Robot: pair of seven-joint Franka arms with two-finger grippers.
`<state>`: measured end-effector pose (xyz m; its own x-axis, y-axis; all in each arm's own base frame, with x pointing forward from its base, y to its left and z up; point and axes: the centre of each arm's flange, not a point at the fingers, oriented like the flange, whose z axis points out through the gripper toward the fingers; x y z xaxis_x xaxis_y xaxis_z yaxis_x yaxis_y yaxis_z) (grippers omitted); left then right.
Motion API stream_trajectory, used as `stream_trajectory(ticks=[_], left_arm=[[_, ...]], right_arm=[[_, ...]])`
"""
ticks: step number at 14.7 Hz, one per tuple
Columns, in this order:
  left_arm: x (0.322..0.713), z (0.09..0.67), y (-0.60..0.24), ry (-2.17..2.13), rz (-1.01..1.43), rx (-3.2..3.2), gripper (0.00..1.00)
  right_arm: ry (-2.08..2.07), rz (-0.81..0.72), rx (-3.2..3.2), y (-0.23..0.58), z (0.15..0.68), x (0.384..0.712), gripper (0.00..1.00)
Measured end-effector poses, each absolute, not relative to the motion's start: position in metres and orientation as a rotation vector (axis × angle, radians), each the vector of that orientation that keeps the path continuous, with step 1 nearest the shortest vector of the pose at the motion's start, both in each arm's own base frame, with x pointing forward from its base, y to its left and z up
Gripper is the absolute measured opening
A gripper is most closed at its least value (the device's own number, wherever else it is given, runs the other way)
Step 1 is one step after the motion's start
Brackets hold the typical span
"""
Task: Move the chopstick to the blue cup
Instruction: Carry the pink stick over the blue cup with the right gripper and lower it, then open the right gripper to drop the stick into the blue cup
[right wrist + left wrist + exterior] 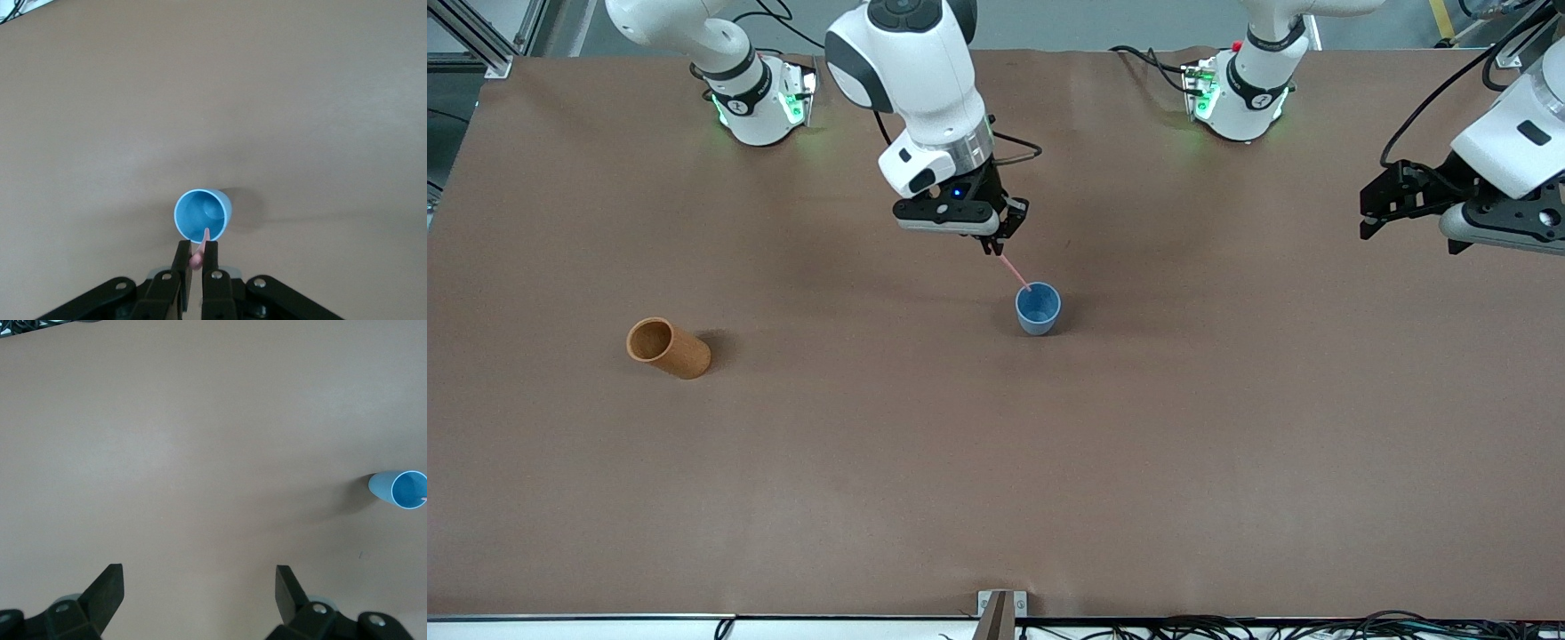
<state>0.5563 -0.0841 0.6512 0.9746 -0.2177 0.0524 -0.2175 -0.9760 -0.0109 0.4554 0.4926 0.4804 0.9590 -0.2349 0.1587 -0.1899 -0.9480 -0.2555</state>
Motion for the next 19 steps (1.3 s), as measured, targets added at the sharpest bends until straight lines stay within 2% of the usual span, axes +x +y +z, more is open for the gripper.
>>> stream_trajectory(ticks=[10,12,14,19], left_arm=[[0.557,0.661,-0.090,0.333,-0.119,-3.121,1.00],[0.557,0.661,-0.090,0.318,-0.118,-3.123,1.00],[0.557,0.661,-0.091,0.319,-0.119,-3.123,1.00],[0.557,0.661,-0.091,0.320,-0.119,-3.123,1.00]], right_arm=[[0.266,-0.275,-2.875,0.520,0.433,0.450,0.11],[0.264,-0.275,-2.875,0.523,0.426,0.451,0.14],[0.271,-0.281,-2.873,0.522,0.427,0.454,0.28],[0.370,-0.354,-2.827,0.490,0.459,0.492,0.77]])
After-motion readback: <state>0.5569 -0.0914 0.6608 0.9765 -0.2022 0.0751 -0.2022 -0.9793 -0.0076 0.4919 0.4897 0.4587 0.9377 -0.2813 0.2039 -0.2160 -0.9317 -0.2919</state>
